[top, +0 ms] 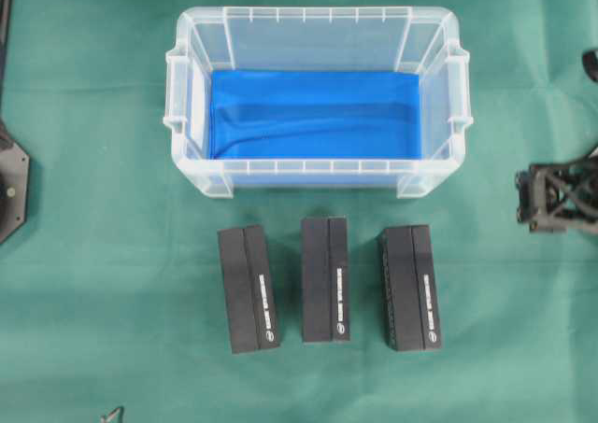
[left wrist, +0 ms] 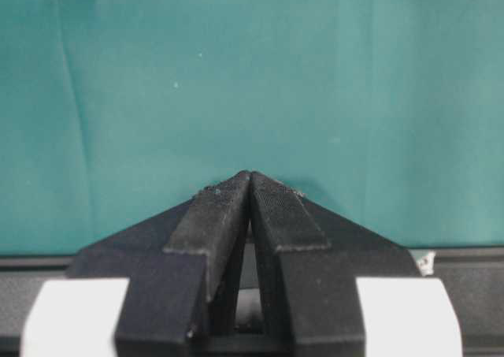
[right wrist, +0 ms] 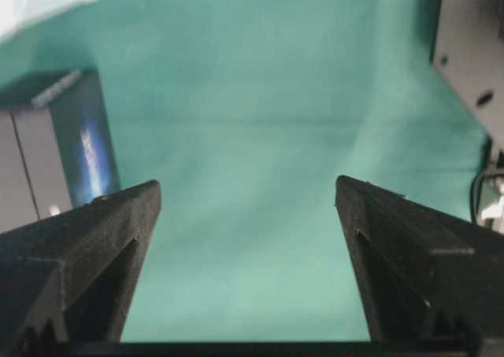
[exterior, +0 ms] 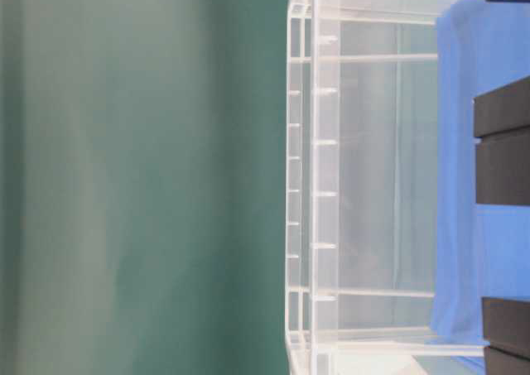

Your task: Take the box out of the case with the right arm.

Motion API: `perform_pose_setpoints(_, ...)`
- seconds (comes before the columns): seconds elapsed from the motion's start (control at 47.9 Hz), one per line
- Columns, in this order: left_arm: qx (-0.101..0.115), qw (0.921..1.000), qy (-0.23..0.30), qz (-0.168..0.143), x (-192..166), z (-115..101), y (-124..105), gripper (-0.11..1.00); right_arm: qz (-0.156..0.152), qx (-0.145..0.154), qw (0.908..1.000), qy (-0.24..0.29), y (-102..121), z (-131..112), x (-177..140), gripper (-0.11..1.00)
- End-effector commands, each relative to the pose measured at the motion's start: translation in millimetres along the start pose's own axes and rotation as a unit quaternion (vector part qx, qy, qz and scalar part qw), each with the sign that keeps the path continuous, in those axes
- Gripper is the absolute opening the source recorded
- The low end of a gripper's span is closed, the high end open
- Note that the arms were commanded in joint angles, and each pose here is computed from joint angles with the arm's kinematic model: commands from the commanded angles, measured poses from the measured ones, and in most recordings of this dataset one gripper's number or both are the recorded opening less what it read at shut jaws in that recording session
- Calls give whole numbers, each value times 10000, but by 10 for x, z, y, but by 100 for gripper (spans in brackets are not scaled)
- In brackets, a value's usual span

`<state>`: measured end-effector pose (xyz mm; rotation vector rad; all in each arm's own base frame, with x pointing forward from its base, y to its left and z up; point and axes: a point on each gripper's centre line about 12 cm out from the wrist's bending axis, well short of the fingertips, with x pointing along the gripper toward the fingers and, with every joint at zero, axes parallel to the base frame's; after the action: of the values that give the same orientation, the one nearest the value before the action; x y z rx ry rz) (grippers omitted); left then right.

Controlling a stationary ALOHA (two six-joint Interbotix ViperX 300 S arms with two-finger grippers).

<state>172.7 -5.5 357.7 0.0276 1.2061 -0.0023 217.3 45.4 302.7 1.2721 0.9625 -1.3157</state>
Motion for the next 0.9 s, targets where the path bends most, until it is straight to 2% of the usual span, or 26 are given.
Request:
perform_pose_setpoints(0.0,-9,9999,-115,10,-56,37,8,2,92,42,9999,-1,4,154,-52,88)
perform_pose_setpoints(0.48,-16,9999,-115,18,-56,37,10,2,-27,-146,9998,-157,61,921,14,88)
perform_pose_setpoints(0.668,-16,9999,-115,18,-56,37,10,2,-83,-165,9997,-174,47,1069,31,88)
perform_pose_setpoints(0.876,-9,9999,-115,10,-56,37,8,2,-93,-163,9997,-172,55,1095,50,88)
